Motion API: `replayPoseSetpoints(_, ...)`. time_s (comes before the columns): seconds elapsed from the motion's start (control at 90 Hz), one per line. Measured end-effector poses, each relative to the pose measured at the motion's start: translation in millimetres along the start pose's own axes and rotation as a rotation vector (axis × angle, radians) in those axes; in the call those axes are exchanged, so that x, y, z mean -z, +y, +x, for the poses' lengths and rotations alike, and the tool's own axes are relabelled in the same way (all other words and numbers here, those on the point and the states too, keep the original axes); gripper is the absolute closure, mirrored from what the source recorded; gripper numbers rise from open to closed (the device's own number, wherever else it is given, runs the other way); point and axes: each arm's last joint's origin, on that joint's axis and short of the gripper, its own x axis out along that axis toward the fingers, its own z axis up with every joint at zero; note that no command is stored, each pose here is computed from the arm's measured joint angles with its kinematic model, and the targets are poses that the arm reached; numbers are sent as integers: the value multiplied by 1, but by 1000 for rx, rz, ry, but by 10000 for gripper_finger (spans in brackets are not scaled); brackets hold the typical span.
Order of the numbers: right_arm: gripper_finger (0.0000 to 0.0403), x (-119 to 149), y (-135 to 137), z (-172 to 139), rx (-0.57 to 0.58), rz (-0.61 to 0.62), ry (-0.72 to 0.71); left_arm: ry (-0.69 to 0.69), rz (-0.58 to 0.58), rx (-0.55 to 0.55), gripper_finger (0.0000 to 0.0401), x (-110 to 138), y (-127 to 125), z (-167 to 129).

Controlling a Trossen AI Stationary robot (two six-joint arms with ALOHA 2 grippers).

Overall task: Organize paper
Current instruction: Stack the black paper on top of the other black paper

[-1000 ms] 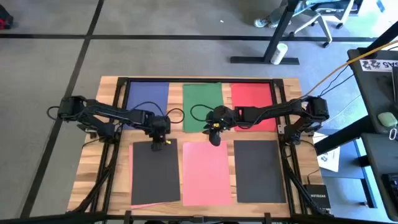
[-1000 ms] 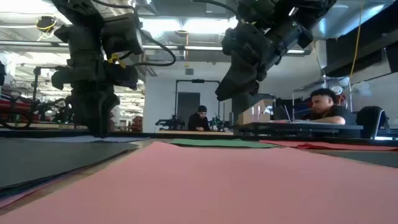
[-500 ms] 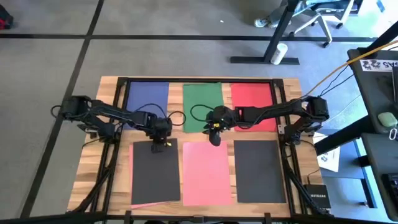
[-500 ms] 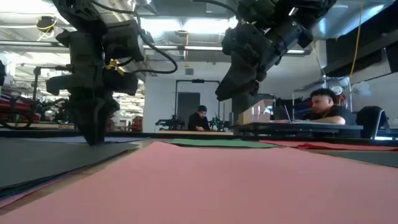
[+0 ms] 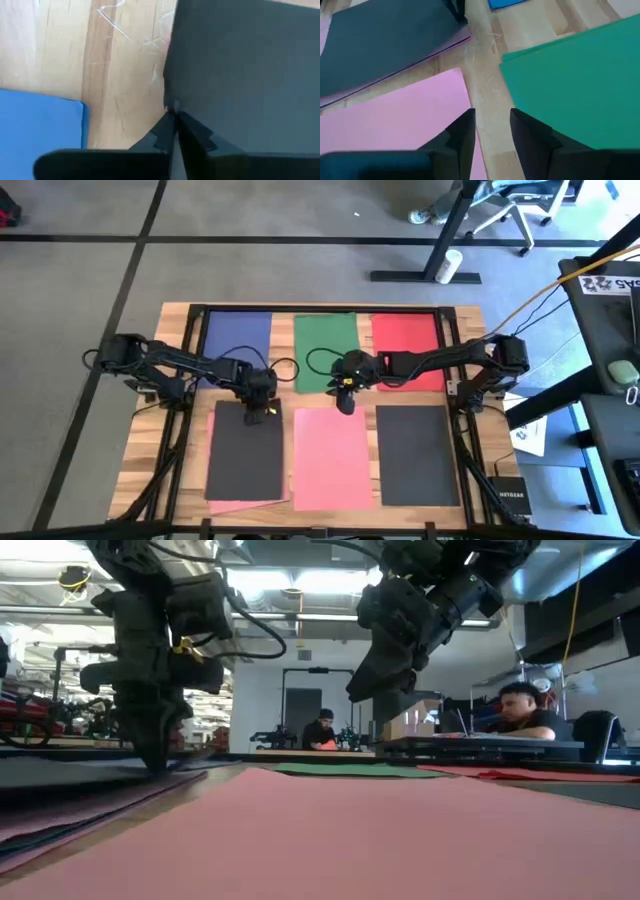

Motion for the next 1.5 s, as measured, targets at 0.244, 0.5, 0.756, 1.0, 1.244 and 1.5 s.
replayPoseSetpoints(0.244, 290, 0, 0, 0, 0, 0, 0, 35, -3, -2, 398, -6, -1, -9)
replayPoseSetpoints(0.5, 290, -2, 1, 0, -11, 35, -22, 33, -6, -3, 398, -22, -3, -27)
replayPoseSetpoints(0.756, 290, -17, 6, -2, -107, 151, -161, -26, -84, -13, 398, -44, 7, -52)
replayPoseSetpoints(1.0, 290, -20, 12, -2, -98, 177, -215, -124, -158, -50, 398, -59, 23, -62)
replayPoseSetpoints(1.244, 290, -16, 18, 11, -50, 216, -240, -229, -201, -65, 398, -70, 37, -70)
replayPoseSetpoints(1.5, 290, -13, 13, 44, -54, 249, -213, -280, -199, -54, 398, -74, 38, -74)
